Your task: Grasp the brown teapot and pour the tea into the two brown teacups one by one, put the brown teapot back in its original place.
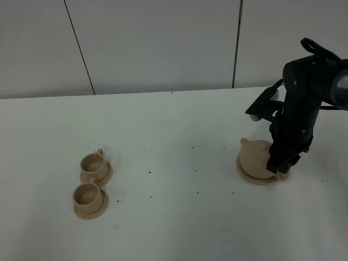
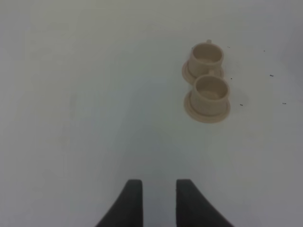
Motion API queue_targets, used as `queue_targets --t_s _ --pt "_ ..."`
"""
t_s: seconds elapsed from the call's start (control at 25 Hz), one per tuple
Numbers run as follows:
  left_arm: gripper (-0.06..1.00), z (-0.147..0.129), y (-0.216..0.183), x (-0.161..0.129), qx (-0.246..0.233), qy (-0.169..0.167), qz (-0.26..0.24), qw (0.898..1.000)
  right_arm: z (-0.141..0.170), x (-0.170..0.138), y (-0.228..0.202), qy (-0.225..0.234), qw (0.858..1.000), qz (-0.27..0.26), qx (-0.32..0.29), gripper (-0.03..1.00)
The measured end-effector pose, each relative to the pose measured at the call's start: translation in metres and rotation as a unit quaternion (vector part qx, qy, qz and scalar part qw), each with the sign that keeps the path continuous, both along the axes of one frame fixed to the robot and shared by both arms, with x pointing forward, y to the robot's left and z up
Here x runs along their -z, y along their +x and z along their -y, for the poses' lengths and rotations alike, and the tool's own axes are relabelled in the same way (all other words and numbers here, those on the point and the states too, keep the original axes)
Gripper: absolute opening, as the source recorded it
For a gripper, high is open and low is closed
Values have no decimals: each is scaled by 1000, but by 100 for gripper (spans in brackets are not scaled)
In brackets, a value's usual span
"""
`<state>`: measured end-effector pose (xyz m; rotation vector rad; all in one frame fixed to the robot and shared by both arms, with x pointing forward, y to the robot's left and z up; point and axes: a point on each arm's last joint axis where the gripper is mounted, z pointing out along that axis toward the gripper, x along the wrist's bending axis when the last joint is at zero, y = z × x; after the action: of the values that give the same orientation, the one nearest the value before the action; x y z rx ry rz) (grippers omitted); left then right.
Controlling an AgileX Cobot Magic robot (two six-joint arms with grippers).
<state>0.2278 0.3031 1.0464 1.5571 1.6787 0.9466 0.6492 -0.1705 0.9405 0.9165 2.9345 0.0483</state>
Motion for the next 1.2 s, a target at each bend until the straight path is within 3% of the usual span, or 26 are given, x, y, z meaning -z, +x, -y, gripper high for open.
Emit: queue_targets --t_s 0.48,0.88,1.2 --pt "24 0 0 0 0 0 0 1000 0 3 1 -3 1000 -1 -7 35" --pt "24 0 0 0 0 0 0 1000 0 3 1 -4 1000 -1 -11 26" --pt "24 0 0 0 0 0 0 1000 0 5 1 -5 1000 -3 -11 25"
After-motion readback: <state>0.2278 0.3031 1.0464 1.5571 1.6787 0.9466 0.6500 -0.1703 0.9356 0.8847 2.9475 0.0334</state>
